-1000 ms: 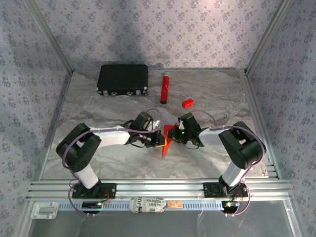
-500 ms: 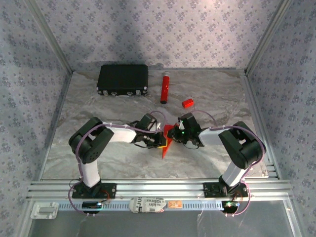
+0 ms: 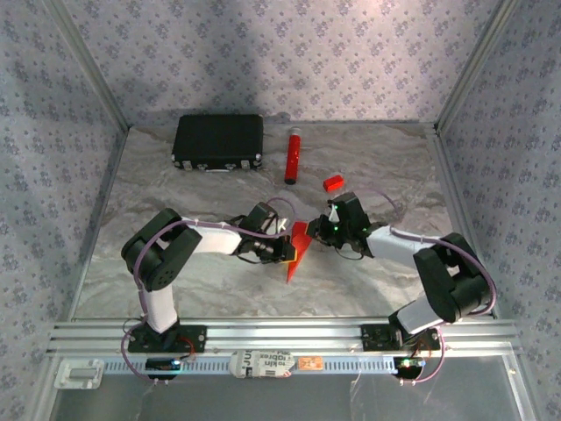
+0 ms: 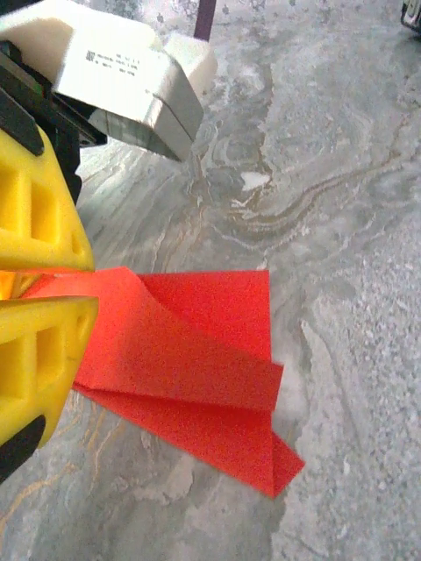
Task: Fold a paper plane with a square sheet of paper (pick it up from the middle)
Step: Fold the wing for the fifth time at the center of the table.
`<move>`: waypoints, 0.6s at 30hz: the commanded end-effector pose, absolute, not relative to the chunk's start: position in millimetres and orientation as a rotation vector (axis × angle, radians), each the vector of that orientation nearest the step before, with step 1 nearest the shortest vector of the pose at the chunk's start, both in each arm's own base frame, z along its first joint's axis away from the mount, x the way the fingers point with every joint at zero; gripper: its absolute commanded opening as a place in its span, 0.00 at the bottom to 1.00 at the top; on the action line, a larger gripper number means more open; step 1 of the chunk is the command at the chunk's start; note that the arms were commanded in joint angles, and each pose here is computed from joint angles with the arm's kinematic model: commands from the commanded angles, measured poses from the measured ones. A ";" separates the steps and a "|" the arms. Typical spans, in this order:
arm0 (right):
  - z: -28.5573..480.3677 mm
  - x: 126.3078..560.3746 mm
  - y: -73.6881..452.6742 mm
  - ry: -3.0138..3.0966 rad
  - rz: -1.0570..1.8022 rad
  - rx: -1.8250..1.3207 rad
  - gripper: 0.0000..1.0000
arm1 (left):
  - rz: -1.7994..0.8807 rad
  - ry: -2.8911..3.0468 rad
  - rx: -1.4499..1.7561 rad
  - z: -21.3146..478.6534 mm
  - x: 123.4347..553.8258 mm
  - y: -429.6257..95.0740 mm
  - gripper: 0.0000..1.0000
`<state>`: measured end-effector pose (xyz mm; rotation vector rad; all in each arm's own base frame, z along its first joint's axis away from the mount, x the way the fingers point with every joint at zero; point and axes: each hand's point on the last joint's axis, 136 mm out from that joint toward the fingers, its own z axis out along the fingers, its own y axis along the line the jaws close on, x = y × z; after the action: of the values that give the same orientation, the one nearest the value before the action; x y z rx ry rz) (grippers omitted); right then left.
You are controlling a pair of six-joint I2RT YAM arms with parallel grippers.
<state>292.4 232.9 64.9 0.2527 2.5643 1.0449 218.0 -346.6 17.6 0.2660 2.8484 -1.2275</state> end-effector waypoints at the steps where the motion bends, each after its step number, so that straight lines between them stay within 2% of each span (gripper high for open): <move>1: 61.5 285.6 238.0 2.602 1.018 0.202 0.15 | -1.037 3.064 0.240 -24.7 186.1 -312.3 0.00; 8: 49.6 288.9 258.7 2.647 1.008 0.149 0.14 | -1.047 3.070 0.229 -25.8 188.6 -311.3 0.00; 18: 10.4 299.6 236.6 2.717 0.880 0.236 0.13 | -1.038 3.106 0.206 -34.7 183.6 -303.5 0.00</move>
<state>291.8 249.7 21.0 0.2212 2.7041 0.9622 215.4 -344.9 17.6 0.2938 2.8579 -1.2653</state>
